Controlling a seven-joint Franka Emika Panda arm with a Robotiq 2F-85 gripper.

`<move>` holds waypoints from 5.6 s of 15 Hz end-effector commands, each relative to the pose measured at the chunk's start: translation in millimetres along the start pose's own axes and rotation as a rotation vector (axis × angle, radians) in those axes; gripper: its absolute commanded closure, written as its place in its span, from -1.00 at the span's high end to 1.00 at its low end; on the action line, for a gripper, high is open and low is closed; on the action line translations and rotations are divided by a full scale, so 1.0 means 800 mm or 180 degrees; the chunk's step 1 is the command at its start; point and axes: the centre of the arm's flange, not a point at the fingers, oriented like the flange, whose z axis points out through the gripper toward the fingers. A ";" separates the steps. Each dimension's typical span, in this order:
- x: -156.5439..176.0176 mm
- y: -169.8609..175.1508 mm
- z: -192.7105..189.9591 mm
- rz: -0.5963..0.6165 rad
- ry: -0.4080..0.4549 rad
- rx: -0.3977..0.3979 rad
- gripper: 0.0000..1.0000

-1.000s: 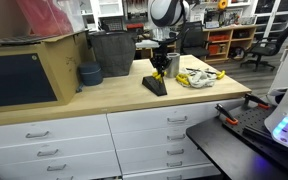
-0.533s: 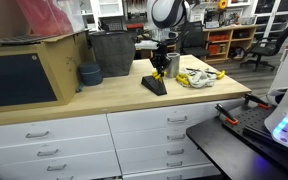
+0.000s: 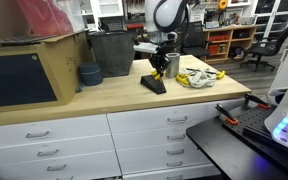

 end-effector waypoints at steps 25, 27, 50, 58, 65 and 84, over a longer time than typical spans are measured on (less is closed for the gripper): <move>0.012 0.024 -0.022 -0.0071 0.0071 0.0279 -0.92; 0.014 0.021 -0.020 -0.0063 0.0075 0.0276 -0.92; 0.005 0.016 -0.013 -0.0158 0.0010 0.0332 -0.92; 0.002 0.010 -0.009 -0.0181 0.0009 0.0312 -0.92; 0.000 0.006 -0.009 -0.0187 0.0003 0.0314 -0.92; 0.002 0.006 -0.004 -0.0171 0.0020 0.0274 -0.92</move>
